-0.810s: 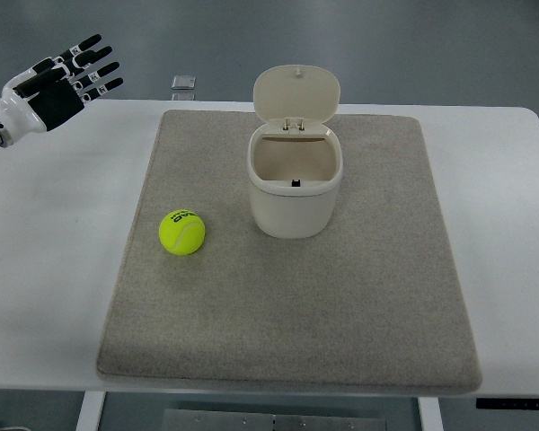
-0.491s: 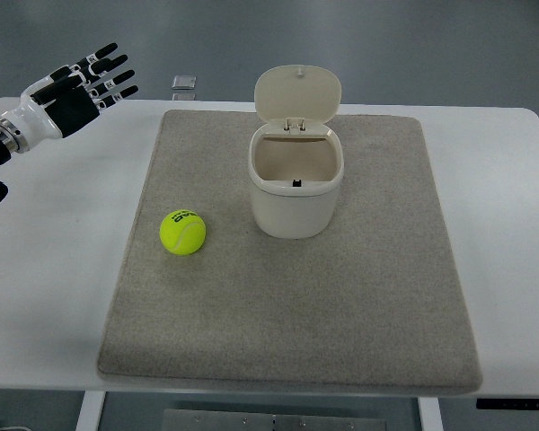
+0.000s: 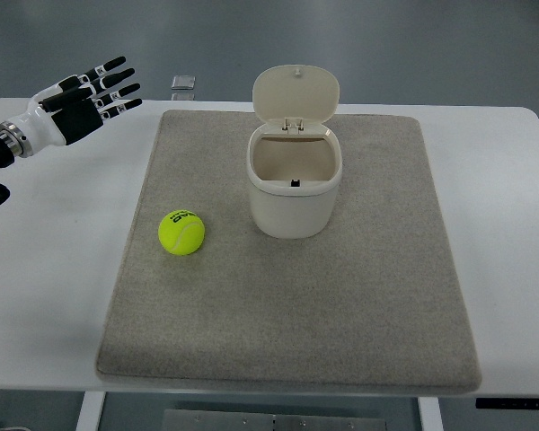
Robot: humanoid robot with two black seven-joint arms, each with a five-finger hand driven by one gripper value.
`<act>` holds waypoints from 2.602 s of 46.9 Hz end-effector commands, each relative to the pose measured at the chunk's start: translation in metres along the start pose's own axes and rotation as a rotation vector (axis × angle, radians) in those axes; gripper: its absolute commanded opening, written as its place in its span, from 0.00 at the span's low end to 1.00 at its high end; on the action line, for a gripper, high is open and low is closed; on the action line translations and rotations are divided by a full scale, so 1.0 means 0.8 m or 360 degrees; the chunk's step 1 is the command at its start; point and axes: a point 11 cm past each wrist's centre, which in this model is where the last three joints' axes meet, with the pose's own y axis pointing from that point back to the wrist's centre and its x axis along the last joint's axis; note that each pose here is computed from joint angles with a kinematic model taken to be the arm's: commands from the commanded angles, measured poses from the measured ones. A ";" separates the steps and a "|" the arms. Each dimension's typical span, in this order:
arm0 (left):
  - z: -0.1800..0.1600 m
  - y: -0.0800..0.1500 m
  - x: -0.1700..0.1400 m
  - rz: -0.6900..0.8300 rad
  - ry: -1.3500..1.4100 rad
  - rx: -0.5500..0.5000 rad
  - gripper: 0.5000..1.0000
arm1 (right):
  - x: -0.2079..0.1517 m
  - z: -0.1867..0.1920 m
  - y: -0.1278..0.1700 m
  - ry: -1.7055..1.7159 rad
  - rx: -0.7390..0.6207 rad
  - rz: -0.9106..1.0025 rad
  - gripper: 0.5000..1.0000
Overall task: Put tennis ball into box with left hand
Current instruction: 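Move the left hand forward toward the tennis ball, fingers open, then lower the left hand beside the yellow-green tennis ball and close fingers around it, then lift the ball with the left hand and carry it over the cream bin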
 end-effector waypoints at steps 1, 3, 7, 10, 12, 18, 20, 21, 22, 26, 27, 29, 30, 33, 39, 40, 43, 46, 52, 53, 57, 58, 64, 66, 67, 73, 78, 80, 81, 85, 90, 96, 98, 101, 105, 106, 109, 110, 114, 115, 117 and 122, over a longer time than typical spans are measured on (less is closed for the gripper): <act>0.000 0.001 0.000 -0.0001 -0.0165 0.0058 0.98 | 0.000 0.000 0.000 0.0000 0.0000 0.0001 0.80; 0.007 0.003 0.002 0.0001 -0.0238 0.0059 0.98 | 0.000 0.000 0.000 0.0000 0.0000 0.0001 0.80; 0.011 0.005 0.002 -0.0002 -0.0398 0.0089 0.98 | 0.000 0.000 0.000 0.0000 0.0000 -0.0002 0.80; 0.015 0.006 0.003 -0.0002 -0.0526 0.0106 0.97 | 0.000 0.000 0.000 0.0000 0.0000 0.0001 0.80; 0.020 0.006 0.002 -0.0006 -0.0596 0.0097 0.97 | 0.000 0.000 0.000 0.0000 0.0000 -0.0002 0.80; 0.036 0.016 -0.007 -0.0070 -0.0810 0.0085 0.96 | 0.000 0.000 0.000 0.0000 0.0003 0.0001 0.80; 0.043 0.024 -0.008 -0.0084 -0.0893 0.0093 0.95 | 0.000 0.000 0.000 0.0000 0.0000 0.0001 0.80; 0.045 0.027 -0.010 -0.0098 -0.0936 0.0102 0.95 | 0.000 0.000 0.000 0.0000 0.0000 0.0001 0.80; 0.046 0.029 -0.012 -0.0112 -0.0989 0.0124 0.94 | 0.000 0.000 0.000 0.0000 0.0002 0.0001 0.80; 0.050 0.037 -0.017 -0.0152 -0.1205 0.0198 0.89 | 0.000 0.000 0.000 0.0000 0.0000 0.0001 0.80; 0.051 0.037 -0.019 -0.0164 -0.1248 0.0204 0.89 | 0.000 0.000 0.000 0.0000 0.0000 0.0001 0.80; 0.051 0.038 -0.021 -0.0188 -0.1319 0.0207 0.89 | 0.000 0.000 0.000 0.0000 0.0000 -0.0002 0.80; 0.050 0.038 -0.023 -0.0206 -0.1345 0.0199 0.88 | 0.000 0.000 0.000 0.0000 0.0002 0.0001 0.80; 0.053 0.042 -0.026 -0.0244 -0.1416 0.0182 0.88 | 0.000 0.000 0.000 0.0000 0.0002 0.0001 0.80; 0.065 0.059 -0.037 -0.0312 -0.1620 0.0223 0.88 | 0.000 0.000 0.000 0.0000 0.0000 -0.0002 0.80; 0.066 0.063 -0.038 -0.0320 -0.1655 0.0237 0.88 | 0.000 0.000 0.000 0.0000 0.0002 0.0001 0.80; 0.066 0.069 -0.047 -0.0371 -0.1756 0.0279 0.87 | 0.000 0.000 0.000 0.0000 0.0000 -0.0002 0.80; 0.060 0.072 -0.060 -0.0454 -0.1858 0.0305 0.87 | 0.000 0.000 0.000 0.0000 0.0000 0.0001 0.80; 0.028 0.080 -0.076 -0.0611 -0.2047 0.0298 0.87 | 0.000 0.000 0.000 0.0000 0.0000 0.0001 0.80; 0.024 0.081 -0.079 -0.0628 -0.2085 0.0288 0.87 | 0.000 0.000 0.000 0.0000 0.0000 0.0001 0.80; 0.013 0.086 -0.088 -0.0686 -0.2235 0.0283 0.88 | 0.000 0.000 0.000 0.0000 0.0000 -0.0002 0.80; 0.008 0.087 -0.088 -0.0698 -0.2268 0.0297 0.88 | 0.000 0.000 0.000 0.0000 0.0002 -0.0002 0.80; -0.016 0.084 -0.095 -0.0762 -0.2473 0.0316 0.86 | 0.000 0.000 0.000 0.0000 0.0000 -0.0002 0.80; -0.021 0.082 -0.099 -0.0778 -0.2534 0.0297 0.86 | 0.000 0.000 0.000 0.0000 0.0003 0.0001 0.80; -0.024 0.080 -0.101 -0.0785 -0.2559 0.0287 0.86 | 0.000 0.000 0.000 0.0000 0.0000 0.0001 0.80; -0.048 0.065 -0.115 -0.0868 -0.2645 0.0260 0.86 | 0.000 0.000 0.000 0.0000 0.0000 0.0001 0.80; -0.062 0.055 -0.124 -0.0938 -0.2739 0.0267 0.83 | 0.000 0.000 0.000 0.0000 0.0002 0.0001 0.80; -0.067 0.051 -0.129 -0.0956 -0.2768 0.0251 0.83 | 0.000 0.001 0.000 0.0000 -0.0002 -0.0002 0.80; -0.069 0.049 -0.131 -0.0962 -0.2776 0.0237 0.83 | 0.000 0.000 0.000 0.0000 0.0000 0.0001 0.80; -0.071 0.044 -0.136 -0.0963 -0.2802 0.0204 0.83 | 0.000 0.000 0.000 0.0000 0.0003 0.0001 0.80; -0.074 0.043 -0.135 -0.0970 -0.2827 0.0207 0.83 | 0.000 0.000 0.000 0.0000 0.0000 -0.0002 0.80; -0.078 0.043 -0.132 -0.0968 -0.2869 0.0211 0.80 | 0.000 0.000 0.000 0.0000 0.0002 0.0001 0.80; -0.081 0.044 -0.129 -0.0969 -0.2890 0.0222 0.77 | 0.000 0.000 0.000 0.0000 0.0000 -0.0002 0.80; -0.089 0.042 -0.130 -0.0987 -0.2910 0.0217 0.73 | 0.000 0.000 0.000 0.0000 0.0000 0.0001 0.80; -0.101 0.038 -0.137 -0.1019 -0.2903 0.0186 0.71 | 0.000 0.000 0.000 0.0000 0.0000 0.0001 0.80; -0.102 0.038 -0.137 -0.1021 -0.2903 0.0188 0.68 | 0.000 0.000 0.000 0.0000 0.0000 0.0001 0.80; -0.104 0.038 -0.138 -0.1030 -0.2902 0.0192 0.59 | 0.000 0.000 0.000 0.0000 0.0000 0.0001 0.80; -0.104 0.038 -0.138 -0.1030 -0.2902 0.0192 0.55 | 0.000 0.000 0.000 0.0000 0.0002 0.0001 0.80; -0.103 0.037 -0.138 -0.1029 -0.2906 0.0188 0.35 | 0.000 0.000 0.000 0.0000 0.0000 0.0001 0.80; -0.103 0.037 -0.138 -0.1029 -0.2906 0.0188 0.31 | 0.000 0.000 0.000 0.0000 0.0000 -0.0002 0.80; -0.102 0.037 -0.138 -0.1026 -0.2908 0.0189 0.23 | 0.000 0.000 0.000 0.0000 0.0000 -0.0002 0.80; -0.099 0.038 -0.135 -0.1011 -0.2915 0.0193 0.02 | 0.000 0.000 0.000 0.0000 0.0002 0.0001 0.80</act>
